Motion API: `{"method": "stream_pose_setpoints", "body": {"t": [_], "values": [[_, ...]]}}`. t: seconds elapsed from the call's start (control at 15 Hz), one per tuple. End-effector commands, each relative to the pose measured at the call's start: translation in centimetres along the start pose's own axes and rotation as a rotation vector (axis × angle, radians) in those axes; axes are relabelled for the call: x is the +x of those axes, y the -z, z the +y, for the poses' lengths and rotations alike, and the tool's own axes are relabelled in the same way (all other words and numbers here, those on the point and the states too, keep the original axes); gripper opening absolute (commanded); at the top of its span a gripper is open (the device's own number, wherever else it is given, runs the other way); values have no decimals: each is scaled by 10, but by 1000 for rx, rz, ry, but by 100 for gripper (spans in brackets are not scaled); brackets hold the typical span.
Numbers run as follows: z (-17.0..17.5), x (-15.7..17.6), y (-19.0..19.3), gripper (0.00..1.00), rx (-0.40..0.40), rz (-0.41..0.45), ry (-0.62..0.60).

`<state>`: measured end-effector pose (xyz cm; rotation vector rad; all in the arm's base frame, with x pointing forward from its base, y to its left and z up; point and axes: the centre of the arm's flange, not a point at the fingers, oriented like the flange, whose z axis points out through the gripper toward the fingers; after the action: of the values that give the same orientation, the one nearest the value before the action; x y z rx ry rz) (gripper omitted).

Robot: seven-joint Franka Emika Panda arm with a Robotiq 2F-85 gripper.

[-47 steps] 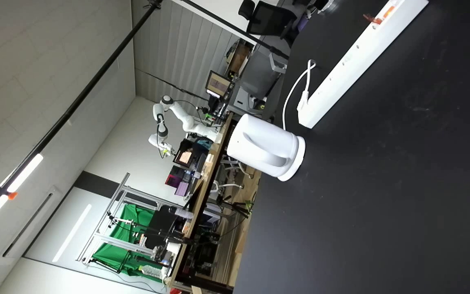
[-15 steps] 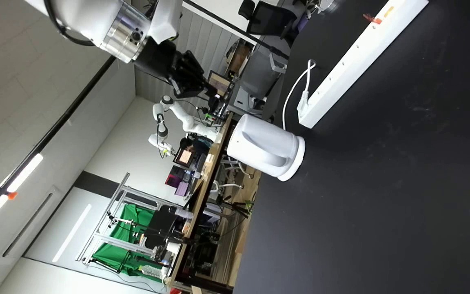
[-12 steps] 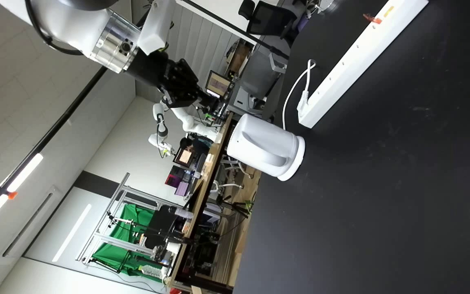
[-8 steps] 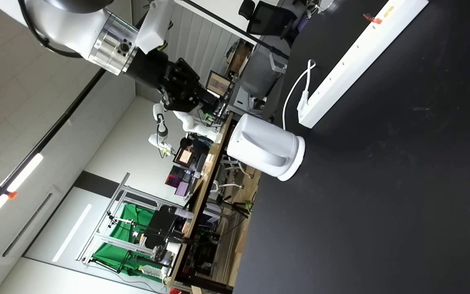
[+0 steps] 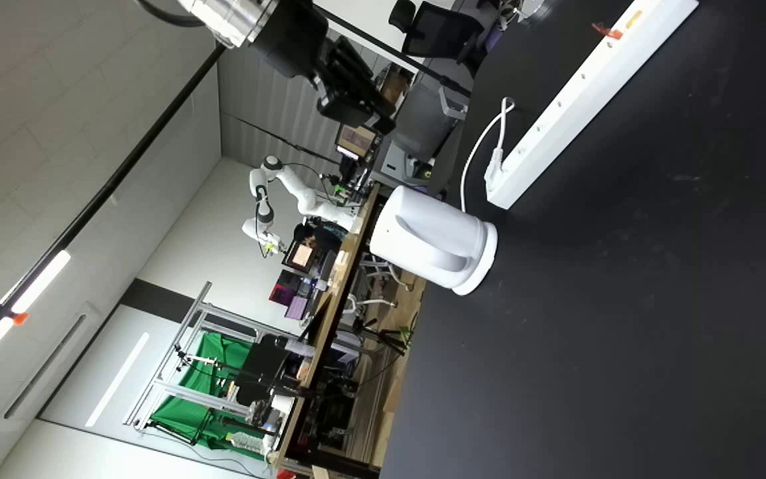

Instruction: Turn on the extension cable, turn on the electric kettle then turn it off

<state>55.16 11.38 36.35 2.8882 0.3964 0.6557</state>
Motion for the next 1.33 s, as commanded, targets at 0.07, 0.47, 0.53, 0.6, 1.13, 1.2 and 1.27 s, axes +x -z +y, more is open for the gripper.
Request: {"method": "stream_pose_setpoints", "body": {"t": [0.07, 0.47, 0.53, 0.6, 1.13, 1.2, 1.27], "values": [[6, -54, 11, 1, 7, 77, -62], [6, -63, 3, 0, 9, 58, -65], [8, -66, -34, 0, -31, -7, -59], [9, -69, -38, 0, -43, -24, -53], [20, -90, -62, 1, -76, -94, -22], [20, -89, -62, 1, -76, -93, -22], [20, -89, -62, 1, -77, -92, -21]]}}
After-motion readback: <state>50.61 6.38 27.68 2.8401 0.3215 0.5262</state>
